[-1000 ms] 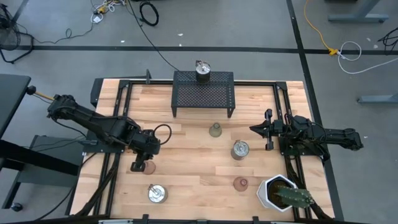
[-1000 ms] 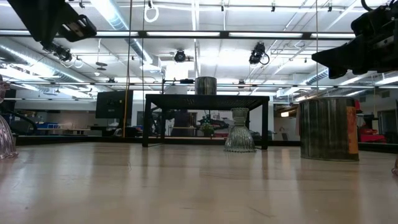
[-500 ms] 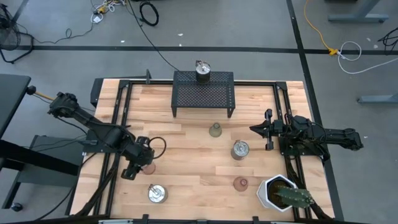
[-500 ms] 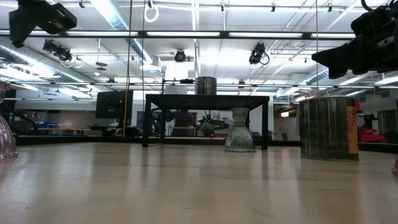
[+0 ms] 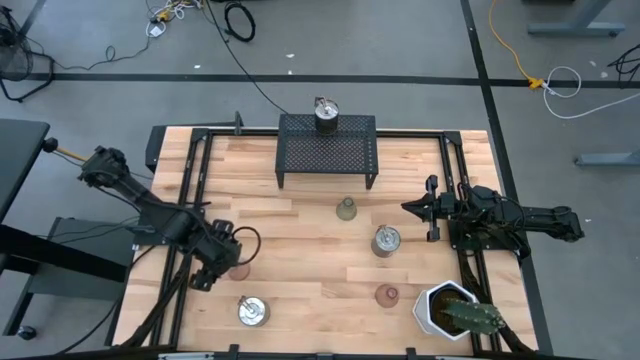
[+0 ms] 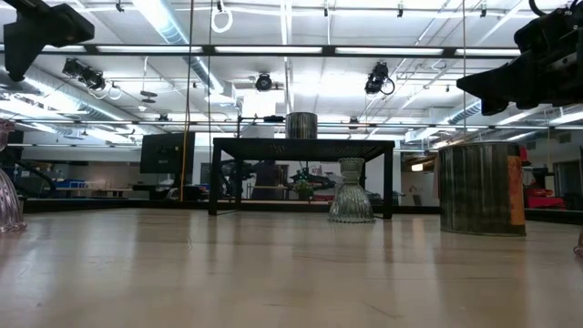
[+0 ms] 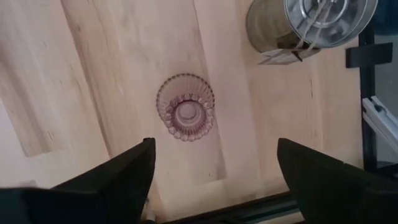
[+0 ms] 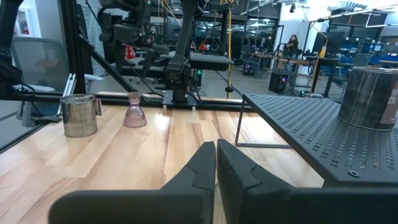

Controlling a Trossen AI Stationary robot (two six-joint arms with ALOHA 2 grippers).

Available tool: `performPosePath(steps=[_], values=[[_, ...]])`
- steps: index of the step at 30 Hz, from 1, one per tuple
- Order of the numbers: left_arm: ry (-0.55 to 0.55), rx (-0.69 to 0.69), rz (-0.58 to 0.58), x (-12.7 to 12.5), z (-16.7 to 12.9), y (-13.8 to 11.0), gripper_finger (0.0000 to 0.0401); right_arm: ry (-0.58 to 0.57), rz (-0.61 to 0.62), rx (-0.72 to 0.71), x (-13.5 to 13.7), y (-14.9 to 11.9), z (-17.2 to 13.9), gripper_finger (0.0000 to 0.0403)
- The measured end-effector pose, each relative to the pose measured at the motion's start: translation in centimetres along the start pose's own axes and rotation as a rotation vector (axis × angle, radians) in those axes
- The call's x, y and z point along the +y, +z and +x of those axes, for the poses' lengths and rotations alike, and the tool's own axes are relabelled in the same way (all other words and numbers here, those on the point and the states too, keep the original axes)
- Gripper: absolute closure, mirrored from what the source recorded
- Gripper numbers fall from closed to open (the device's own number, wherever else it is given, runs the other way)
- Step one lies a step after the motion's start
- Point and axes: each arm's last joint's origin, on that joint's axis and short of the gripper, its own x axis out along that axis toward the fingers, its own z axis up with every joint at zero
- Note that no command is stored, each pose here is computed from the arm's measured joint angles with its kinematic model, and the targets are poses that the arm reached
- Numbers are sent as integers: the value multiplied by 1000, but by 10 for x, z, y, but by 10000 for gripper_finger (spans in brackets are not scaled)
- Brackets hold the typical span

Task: Pick & Place candle stick holders
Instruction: Put the bottom silver scented candle on the shelf

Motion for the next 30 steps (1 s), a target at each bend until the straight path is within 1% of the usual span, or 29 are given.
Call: performPosePath(steps=[13, 19, 23, 26, 30], values=[[-3, 2, 40, -12, 0, -6, 62, 0, 0, 0, 0, 0, 0, 382], [-12, 6, 76, -18, 0, -9, 62, 0, 0, 1, 0, 0, 0, 382], [-28, 12, 123, -24, 0, -13, 62, 0, 0, 0, 0, 0, 0, 382], [-13, 3, 142, -28, 0, -15, 62, 0, 0, 0, 0, 0, 0, 382], [46, -36, 166, -31, -1, -16, 62, 0, 0, 0, 0, 0, 0, 382]])
